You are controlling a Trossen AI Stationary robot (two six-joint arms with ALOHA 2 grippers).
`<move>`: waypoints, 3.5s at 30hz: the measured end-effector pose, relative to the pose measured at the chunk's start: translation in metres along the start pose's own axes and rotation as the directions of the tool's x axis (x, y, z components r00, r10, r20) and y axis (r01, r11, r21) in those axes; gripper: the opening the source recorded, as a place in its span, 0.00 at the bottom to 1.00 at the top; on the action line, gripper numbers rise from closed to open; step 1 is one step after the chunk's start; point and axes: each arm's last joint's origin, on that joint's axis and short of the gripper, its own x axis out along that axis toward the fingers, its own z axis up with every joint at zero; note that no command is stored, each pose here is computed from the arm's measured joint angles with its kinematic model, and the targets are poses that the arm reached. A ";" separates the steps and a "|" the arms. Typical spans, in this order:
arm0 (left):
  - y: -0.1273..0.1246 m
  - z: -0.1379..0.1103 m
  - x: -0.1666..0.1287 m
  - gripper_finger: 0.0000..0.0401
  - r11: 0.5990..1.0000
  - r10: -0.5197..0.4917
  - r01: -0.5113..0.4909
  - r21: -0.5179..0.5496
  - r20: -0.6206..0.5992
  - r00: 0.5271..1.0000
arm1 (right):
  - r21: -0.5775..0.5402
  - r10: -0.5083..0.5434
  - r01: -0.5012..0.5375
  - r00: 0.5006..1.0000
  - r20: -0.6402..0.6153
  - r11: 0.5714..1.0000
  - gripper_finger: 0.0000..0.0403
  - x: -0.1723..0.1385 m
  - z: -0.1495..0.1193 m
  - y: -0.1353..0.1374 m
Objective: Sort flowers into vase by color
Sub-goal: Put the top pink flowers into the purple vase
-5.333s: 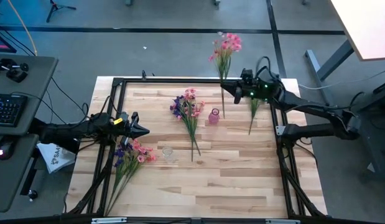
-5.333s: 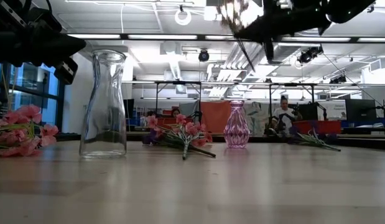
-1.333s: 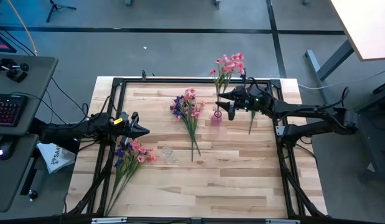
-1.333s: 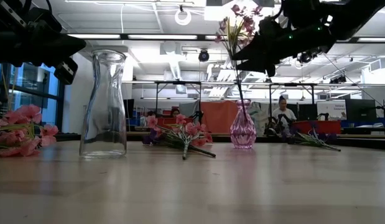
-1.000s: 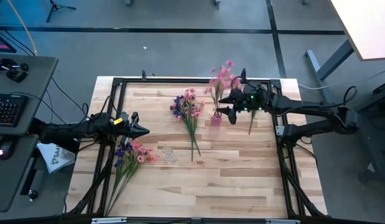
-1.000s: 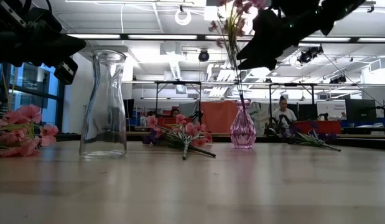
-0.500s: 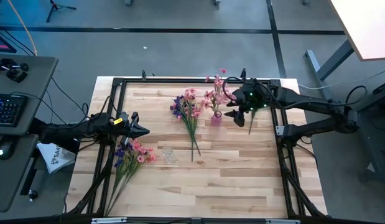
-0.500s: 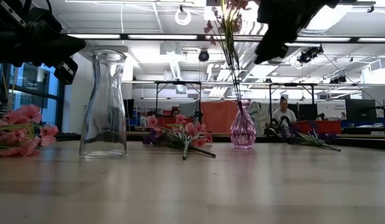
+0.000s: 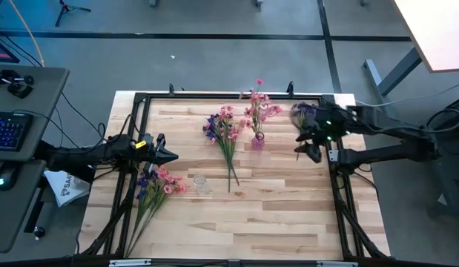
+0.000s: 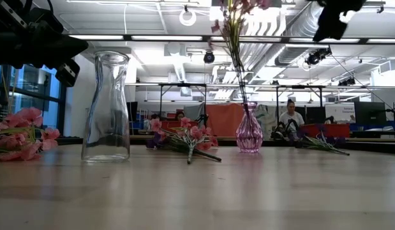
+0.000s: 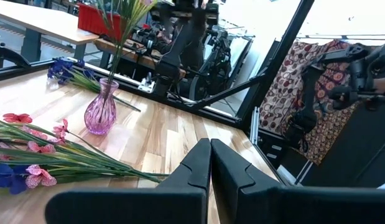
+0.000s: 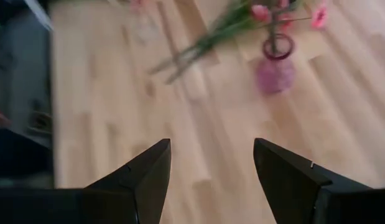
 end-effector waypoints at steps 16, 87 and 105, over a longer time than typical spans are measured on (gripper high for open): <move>0.000 0.000 0.000 0.00 1.000 0.000 0.000 0.000 0.000 1.000 | 0.351 0.428 -0.436 0.898 0.106 0.828 0.56 0.122 -0.099 0.048; 0.000 0.000 0.000 0.00 1.000 0.001 -0.001 0.000 0.000 1.000 | 0.746 -0.362 0.309 0.927 -0.098 0.590 0.46 0.348 0.054 0.056; 0.000 0.000 0.000 0.00 1.000 0.000 0.000 0.000 0.000 1.000 | 0.497 -0.176 0.147 0.984 0.012 0.855 0.01 0.323 0.077 0.078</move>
